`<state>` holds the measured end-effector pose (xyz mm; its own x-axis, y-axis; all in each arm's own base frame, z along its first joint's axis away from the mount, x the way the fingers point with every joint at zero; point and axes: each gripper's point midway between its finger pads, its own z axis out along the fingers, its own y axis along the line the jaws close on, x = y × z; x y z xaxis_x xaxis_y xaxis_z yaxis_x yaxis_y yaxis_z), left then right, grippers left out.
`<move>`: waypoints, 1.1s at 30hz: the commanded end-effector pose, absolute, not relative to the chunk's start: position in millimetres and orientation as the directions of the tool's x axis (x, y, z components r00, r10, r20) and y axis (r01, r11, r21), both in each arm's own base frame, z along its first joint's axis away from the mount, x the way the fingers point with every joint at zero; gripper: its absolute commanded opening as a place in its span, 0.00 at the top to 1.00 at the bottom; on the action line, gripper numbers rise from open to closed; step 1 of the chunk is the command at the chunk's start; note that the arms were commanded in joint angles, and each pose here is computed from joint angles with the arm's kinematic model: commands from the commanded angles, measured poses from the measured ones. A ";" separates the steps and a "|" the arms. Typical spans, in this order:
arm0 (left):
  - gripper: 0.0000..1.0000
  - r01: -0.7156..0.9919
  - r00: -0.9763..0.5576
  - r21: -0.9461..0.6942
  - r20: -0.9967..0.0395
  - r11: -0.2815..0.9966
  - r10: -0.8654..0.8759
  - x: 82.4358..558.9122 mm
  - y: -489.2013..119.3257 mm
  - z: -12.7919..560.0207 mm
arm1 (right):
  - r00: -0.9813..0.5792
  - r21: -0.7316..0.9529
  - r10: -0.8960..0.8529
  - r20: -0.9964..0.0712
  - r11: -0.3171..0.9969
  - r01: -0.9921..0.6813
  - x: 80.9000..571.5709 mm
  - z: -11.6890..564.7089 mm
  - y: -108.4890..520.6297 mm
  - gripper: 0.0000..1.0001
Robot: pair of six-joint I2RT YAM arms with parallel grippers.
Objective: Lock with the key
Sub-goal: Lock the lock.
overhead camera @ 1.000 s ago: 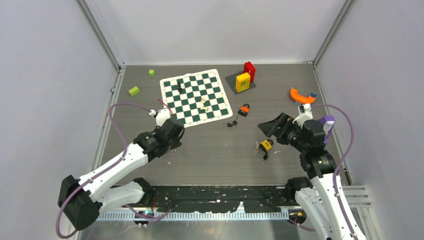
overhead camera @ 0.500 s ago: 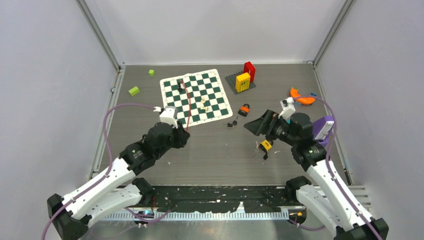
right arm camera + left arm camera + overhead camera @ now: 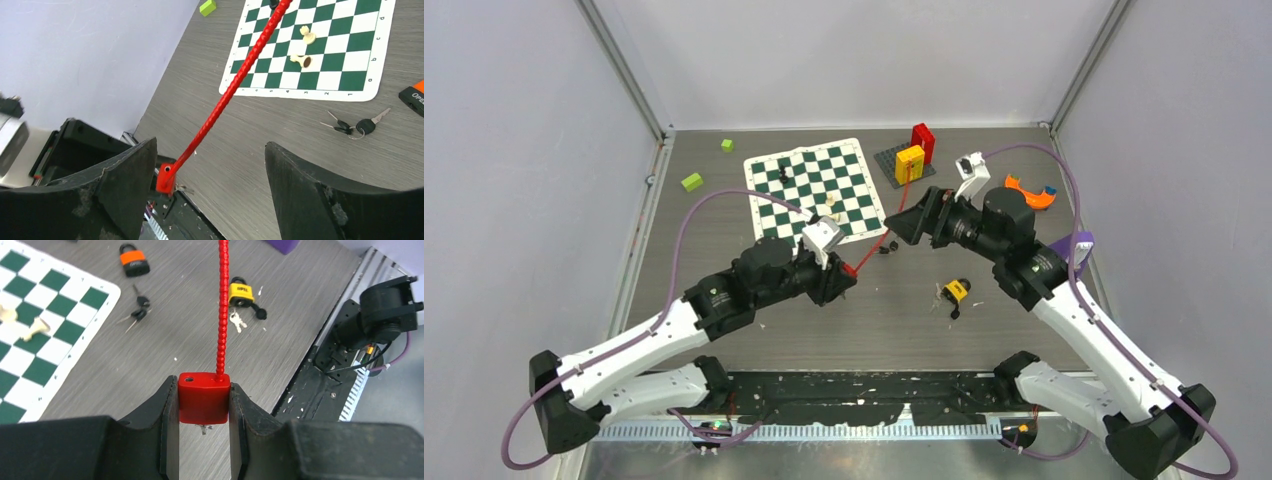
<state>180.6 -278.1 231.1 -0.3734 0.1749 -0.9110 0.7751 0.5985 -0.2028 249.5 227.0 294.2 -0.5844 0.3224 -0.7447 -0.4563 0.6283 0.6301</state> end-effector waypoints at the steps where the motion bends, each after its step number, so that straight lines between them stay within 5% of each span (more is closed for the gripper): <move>1: 1.00 0.844 -0.214 -0.134 -0.972 0.519 0.097 179.5 -301.3 284.9 | -0.544 0.632 0.364 -0.756 0.619 -0.466 259.8 317.1 230.4 0.15; 5: 1.00 0.852 -0.190 -0.113 -0.977 0.511 0.100 176.7 -305.8 290.3 | -0.529 0.644 0.396 -0.751 0.617 -0.453 263.3 326.9 228.7 0.20; 7: 1.00 0.853 -0.187 -0.112 -0.977 0.509 0.098 176.3 -306.9 290.8 | -0.524 0.647 0.402 -0.751 0.610 -0.457 262.1 330.8 228.5 0.32; 12: 0.93 0.845 -0.183 -0.115 -0.980 0.521 0.080 180.3 -309.3 290.8 | -0.459 0.648 0.459 -0.761 0.568 -0.507 256.8 350.7 225.0 0.84; 13: 0.85 0.844 -0.184 -0.119 -0.980 0.523 0.074 181.1 -309.8 291.8 | -0.448 0.645 0.465 -0.764 0.563 -0.516 256.1 354.0 224.6 0.89; 16: 0.27 0.850 -0.170 -0.131 -0.985 0.511 0.031 179.3 -310.5 305.3 | -0.406 0.622 0.473 -0.782 0.547 -0.560 253.5 371.3 224.6 0.95; 18: 0.04 0.856 -0.152 -0.134 -0.988 0.500 -0.004 176.1 -308.2 316.0 | -0.369 0.594 0.475 -0.799 0.524 -0.610 247.9 386.8 225.5 0.95; 25: 0.00 0.859 -0.121 -0.162 -0.986 0.486 -0.115 163.4 -289.2 346.2 | -0.211 0.479 0.509 -0.834 0.479 -0.736 223.6 445.2 216.2 0.95; 33: 0.11 0.883 -0.082 -0.103 -0.995 0.458 -0.065 162.4 -298.2 341.8 | -0.270 0.640 0.616 -0.740 0.521 -0.565 241.5 452.0 200.1 0.95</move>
